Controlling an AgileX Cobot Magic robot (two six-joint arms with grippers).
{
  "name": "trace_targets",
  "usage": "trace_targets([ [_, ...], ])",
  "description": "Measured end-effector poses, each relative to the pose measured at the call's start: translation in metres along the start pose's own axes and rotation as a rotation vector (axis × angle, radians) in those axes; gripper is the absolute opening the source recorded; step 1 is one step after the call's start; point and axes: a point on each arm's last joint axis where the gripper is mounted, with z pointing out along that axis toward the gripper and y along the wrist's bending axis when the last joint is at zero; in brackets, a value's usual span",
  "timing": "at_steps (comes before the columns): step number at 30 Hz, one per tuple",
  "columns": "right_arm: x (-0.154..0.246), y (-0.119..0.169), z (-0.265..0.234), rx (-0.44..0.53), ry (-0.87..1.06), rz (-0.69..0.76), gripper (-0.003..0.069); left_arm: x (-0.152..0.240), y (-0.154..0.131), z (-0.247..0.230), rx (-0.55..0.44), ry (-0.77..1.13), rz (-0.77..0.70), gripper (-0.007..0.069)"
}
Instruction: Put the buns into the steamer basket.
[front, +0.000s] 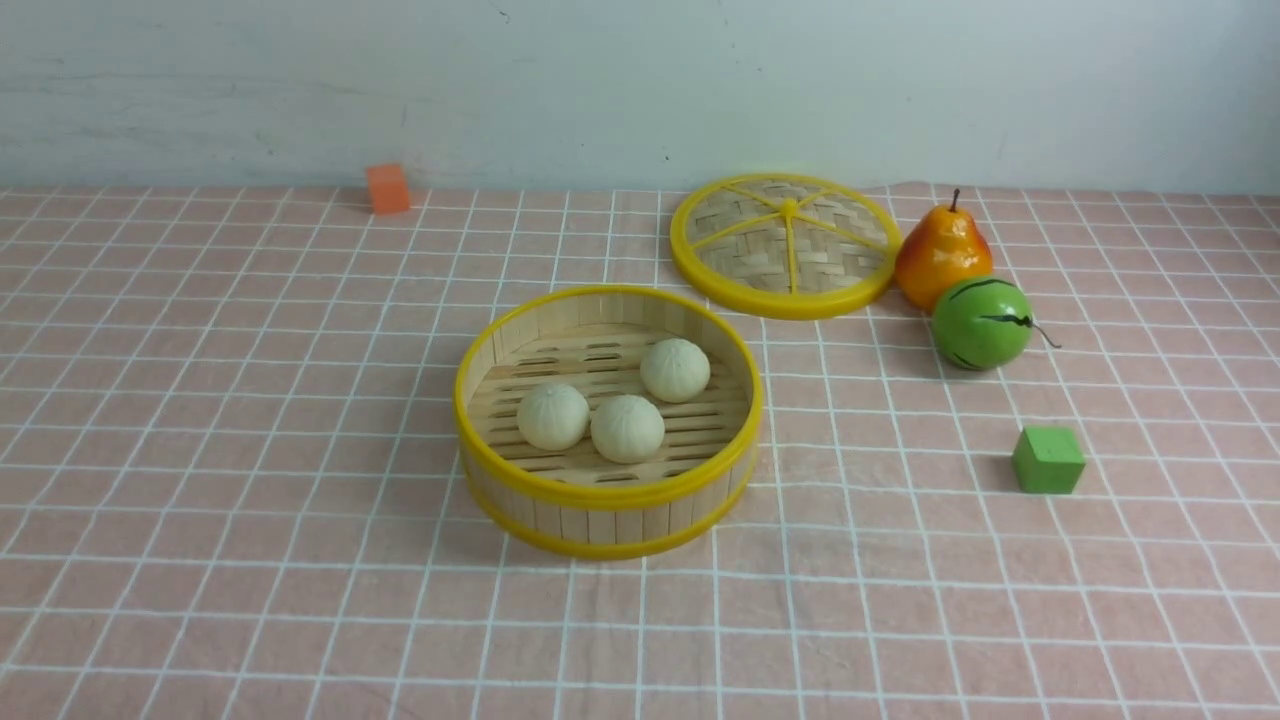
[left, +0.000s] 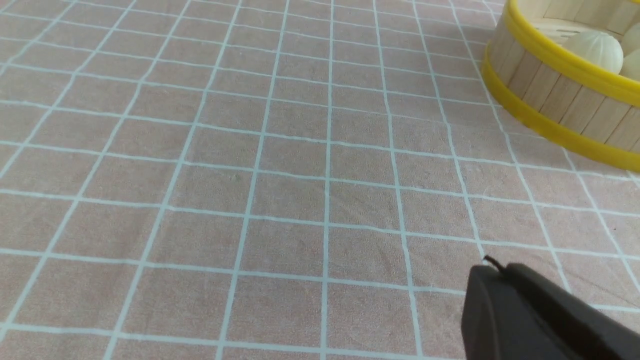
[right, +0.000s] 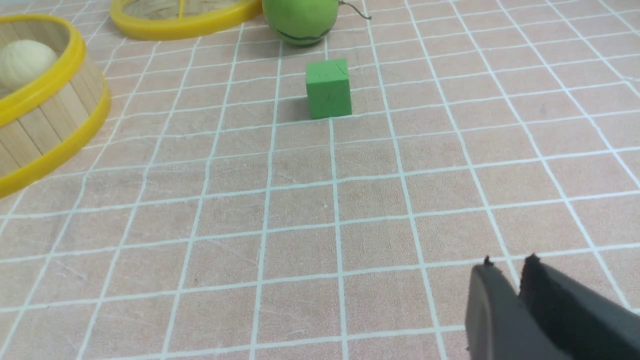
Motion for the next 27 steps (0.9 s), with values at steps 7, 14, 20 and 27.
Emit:
trace_targets([
  [7,0.0000,0.0000,0.0000,0.000,0.000,0.000,0.0095,0.0000,0.0000,0.0000,0.000,0.000,-0.001,-0.0014],
  [14,0.0000,0.0000,0.0000,0.000,0.000,0.000,0.0106,0.0000,0.0000,0.0000,0.000,0.000,0.001,-0.0014],
  [20,0.0000,0.0000,0.0000,0.000,0.000,0.000,0.0112,0.0000,0.0000,0.0000,0.000,0.000,0.002,-0.0014],
  [27,0.0001,0.0000,0.0000,0.000,0.001,0.000,0.0123,-0.0004,-0.0001,0.0000,0.001,-0.004,0.002,-0.0014],
])
